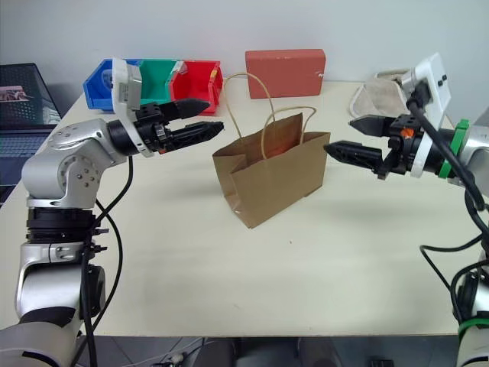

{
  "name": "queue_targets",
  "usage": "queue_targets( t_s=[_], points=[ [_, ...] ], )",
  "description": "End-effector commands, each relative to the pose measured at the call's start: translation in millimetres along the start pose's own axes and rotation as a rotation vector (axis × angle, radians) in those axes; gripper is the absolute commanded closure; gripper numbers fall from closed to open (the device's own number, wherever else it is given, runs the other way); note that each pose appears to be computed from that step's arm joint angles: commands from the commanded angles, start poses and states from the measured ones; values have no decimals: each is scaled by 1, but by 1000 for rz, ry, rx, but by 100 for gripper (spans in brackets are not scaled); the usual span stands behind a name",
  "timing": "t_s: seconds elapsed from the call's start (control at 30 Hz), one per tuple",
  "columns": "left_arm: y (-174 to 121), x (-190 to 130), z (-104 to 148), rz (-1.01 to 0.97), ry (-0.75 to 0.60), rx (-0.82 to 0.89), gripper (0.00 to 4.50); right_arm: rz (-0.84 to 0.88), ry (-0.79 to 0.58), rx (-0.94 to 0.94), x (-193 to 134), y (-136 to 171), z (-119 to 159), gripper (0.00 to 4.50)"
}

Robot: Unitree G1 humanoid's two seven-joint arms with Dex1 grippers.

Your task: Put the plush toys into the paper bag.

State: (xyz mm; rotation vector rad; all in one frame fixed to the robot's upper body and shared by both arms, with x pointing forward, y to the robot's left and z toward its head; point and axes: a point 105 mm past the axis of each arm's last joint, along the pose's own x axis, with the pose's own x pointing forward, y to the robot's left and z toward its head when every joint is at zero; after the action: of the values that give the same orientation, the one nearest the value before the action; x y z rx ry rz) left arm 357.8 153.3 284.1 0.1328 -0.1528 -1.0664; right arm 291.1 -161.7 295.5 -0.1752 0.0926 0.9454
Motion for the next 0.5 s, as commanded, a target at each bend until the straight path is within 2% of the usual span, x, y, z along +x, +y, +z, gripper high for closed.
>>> queue_targets(
  t_s=[0.03,0.13,0.2,0.33,0.5],
  points=[
    [-1,-16,5,6,-8,-4,81,5,-4,-140,-9,2,6,0],
    [-11,-24,-4,-54,16,-60,81,64,30,-205,-10,12,-3,0],
    [-23,-27,-22,-104,52,-116,81,139,25,-210,-6,29,-6,0],
    [-33,-15,-48,-126,95,-124,81,204,40,-241,1,46,-10,0],
    [-39,-6,-58,-133,94,-114,81,255,22,-267,9,61,-7,0]
  ],
)
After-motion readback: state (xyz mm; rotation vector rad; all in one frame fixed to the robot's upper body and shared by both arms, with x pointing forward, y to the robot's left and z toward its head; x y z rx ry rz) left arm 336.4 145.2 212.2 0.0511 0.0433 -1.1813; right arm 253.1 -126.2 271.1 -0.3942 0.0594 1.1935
